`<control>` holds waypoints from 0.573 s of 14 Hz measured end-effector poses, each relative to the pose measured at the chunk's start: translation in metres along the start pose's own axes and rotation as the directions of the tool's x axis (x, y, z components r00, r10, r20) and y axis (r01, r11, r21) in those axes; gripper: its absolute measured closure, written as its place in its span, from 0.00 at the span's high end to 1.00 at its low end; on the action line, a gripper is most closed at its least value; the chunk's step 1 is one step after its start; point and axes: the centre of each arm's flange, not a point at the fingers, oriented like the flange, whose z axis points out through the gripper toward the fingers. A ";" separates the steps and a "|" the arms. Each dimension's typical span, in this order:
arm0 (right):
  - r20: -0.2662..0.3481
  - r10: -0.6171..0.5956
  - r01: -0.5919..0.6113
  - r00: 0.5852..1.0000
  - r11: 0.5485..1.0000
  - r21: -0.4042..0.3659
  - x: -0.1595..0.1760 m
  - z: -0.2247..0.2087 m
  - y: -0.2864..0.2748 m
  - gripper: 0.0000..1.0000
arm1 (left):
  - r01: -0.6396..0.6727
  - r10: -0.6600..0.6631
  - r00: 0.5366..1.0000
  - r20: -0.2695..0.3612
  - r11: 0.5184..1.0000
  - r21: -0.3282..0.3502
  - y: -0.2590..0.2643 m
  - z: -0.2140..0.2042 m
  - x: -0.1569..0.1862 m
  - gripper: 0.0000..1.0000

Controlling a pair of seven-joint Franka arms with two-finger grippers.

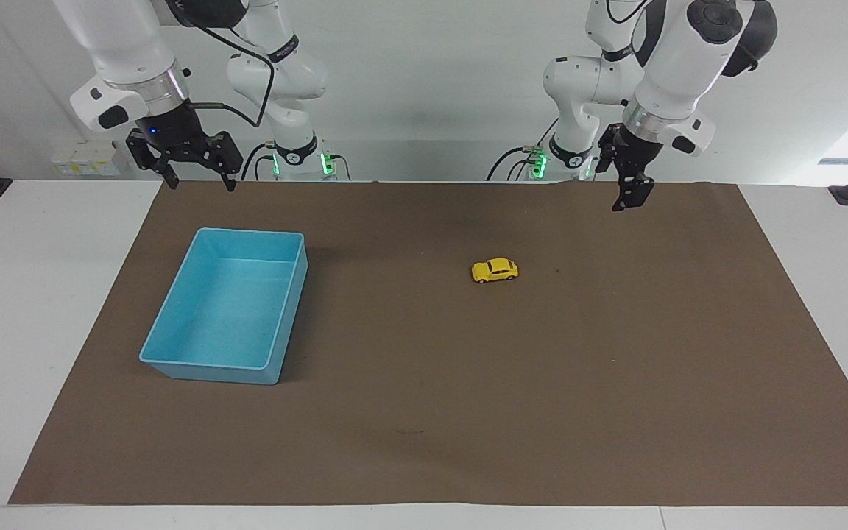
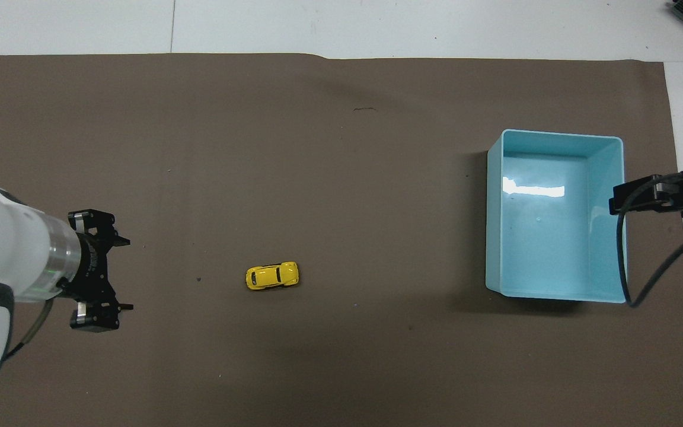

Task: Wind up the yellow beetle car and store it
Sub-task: 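Reach the left gripper toward the yellow beetle car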

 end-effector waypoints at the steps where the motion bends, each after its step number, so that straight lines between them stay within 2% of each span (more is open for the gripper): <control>1: 0.000 0.000 0.000 1.000 1.000 0.000 0.000 0.000 0.000 1.00 | 0.009 -0.009 1.000 0.001 1.000 -0.009 -0.005 0.010 -0.012 1.00; 3: 0.000 0.000 0.000 1.000 1.000 0.000 0.000 0.000 0.000 1.00 | 0.034 -0.034 0.999 0.001 0.999 -0.012 -0.011 0.024 -0.023 1.00; 5: 0.001 0.000 0.000 1.000 1.000 0.000 0.000 0.000 0.000 1.00 | 0.135 -0.135 0.991 0.023 0.990 -0.044 -0.010 0.031 -0.028 1.00; 8: 0.001 0.000 0.000 1.000 1.000 0.000 0.000 0.000 0.000 1.00 | 0.214 -0.211 0.976 0.044 0.974 -0.068 -0.024 0.038 -0.060 1.00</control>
